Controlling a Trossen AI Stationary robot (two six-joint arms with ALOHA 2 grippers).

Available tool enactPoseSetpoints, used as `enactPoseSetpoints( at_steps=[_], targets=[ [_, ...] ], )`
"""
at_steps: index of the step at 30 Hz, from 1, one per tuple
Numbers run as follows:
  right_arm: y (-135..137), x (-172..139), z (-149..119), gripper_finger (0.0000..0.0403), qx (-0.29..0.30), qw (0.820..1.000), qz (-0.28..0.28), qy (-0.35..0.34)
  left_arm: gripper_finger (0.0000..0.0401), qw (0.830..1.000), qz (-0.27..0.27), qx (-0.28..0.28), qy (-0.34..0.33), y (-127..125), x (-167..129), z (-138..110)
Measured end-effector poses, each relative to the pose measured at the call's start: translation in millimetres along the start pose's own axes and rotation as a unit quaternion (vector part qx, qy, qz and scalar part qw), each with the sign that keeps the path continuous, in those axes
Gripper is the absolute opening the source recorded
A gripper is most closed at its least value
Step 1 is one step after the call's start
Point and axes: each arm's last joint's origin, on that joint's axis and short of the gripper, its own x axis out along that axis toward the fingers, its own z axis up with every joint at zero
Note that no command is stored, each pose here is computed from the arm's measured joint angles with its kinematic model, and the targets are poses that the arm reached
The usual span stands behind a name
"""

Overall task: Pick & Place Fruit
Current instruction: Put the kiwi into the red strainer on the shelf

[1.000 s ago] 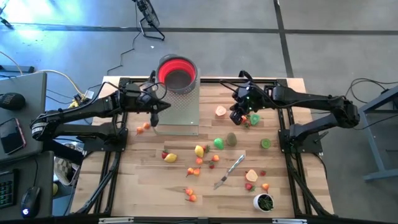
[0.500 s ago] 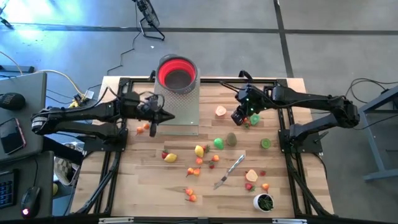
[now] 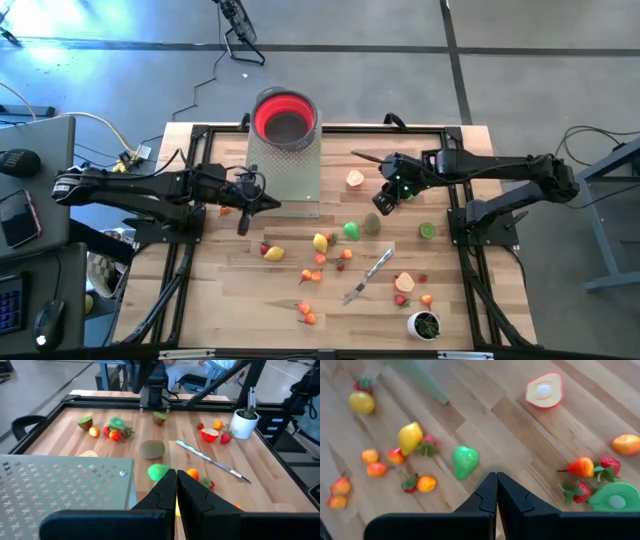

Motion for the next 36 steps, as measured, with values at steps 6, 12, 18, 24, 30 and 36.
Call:
enactPoseSetpoints(
  at_steps=[6,12,18,24,30,36],
  targets=[
    [2,0,-1,0.0002,-0.051,0.999,0.003,0.001,0.0010,1.000,0.001,0.000,0.000,0,0,0],
    [4,0,2,0.0002,-0.079,0.997,0.009,-0.019,0.0010,1.000,0.001,0.000,0.000,0,0,0],
    [3,1,3,0.0017,-0.055,0.998,-0.012,-0.031,0.0010,1.000,0.001,0.000,0.000,0,0,0],
    [3,9,3,0.0098,-0.030,0.999,-0.027,-0.013,0.0010,1.000,0.001,0.000,0.000,0,0,0],
    [4,18,3,0.0201,-0.019,0.999,-0.049,-0.011,0.0010,1.000,0.001,0.000,0.000,0,0,0],
    [5,24,4,0.0275,-0.022,0.998,-0.061,-0.011,0.0010,1.000,0.001,0.000,0.000,0,0,0]
  ],
)
